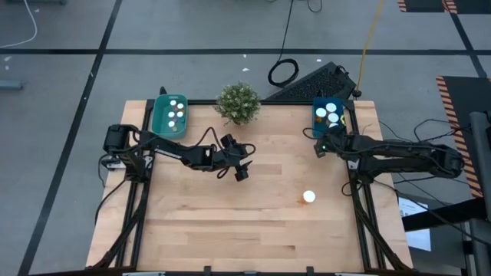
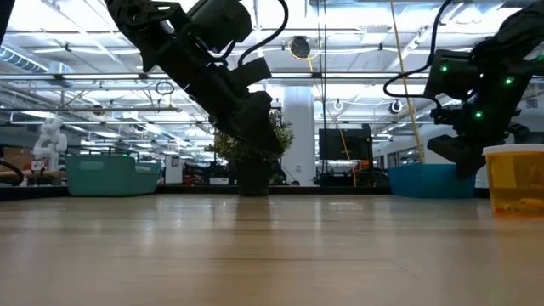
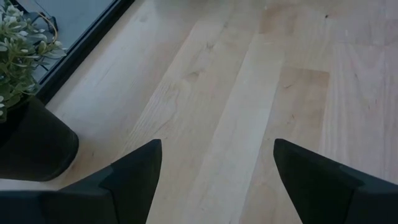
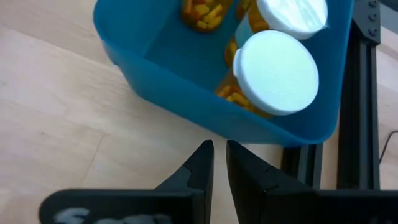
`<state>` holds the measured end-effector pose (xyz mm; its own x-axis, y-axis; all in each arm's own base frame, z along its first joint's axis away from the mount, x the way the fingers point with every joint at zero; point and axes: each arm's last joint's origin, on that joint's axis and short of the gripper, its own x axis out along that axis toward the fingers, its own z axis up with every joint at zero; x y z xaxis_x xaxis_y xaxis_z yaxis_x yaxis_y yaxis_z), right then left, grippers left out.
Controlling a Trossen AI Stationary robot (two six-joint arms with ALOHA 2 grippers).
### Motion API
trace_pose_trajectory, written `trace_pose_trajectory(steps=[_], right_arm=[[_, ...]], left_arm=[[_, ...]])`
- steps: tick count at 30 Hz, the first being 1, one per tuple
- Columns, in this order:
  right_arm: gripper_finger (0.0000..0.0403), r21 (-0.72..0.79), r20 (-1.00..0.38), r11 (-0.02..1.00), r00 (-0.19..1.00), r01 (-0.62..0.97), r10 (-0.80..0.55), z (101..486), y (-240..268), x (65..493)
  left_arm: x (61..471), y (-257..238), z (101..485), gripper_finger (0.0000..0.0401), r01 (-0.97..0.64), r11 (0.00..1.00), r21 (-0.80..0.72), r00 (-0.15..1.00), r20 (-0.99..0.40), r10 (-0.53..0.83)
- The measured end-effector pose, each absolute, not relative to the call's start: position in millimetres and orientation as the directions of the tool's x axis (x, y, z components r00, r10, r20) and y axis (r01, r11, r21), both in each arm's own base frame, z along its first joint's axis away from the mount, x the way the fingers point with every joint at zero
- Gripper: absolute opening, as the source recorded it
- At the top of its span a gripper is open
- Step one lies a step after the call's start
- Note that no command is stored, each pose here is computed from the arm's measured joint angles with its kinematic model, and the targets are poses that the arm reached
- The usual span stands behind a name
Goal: Pick and place medicine bottles into bin by pill shape (circle, oval)
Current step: Adjust the blue bin
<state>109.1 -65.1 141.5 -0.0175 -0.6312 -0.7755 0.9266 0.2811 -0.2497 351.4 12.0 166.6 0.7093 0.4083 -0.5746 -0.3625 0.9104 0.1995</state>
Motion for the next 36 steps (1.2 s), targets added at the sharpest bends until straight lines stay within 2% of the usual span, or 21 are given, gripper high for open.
trace_pose_trajectory(steps=[21,28,36], right_arm=[[0.0038,-0.290,-0.755,0.203,-0.093,0.935,-0.649,141,-75,104],[0.0038,-0.317,-0.752,0.203,-0.116,0.926,-0.649,138,-76,105],[0.0038,-0.287,-0.761,0.216,-0.085,0.933,-0.644,142,-71,106]], left_arm=[[351,12,167,0.0310,-0.359,0.911,0.203,0.709,-0.574,0.408],[351,12,167,0.0310,-0.359,0.911,0.204,0.709,-0.575,0.408],[351,12,166,0.0310,-0.358,0.911,0.205,0.708,-0.577,0.408]])
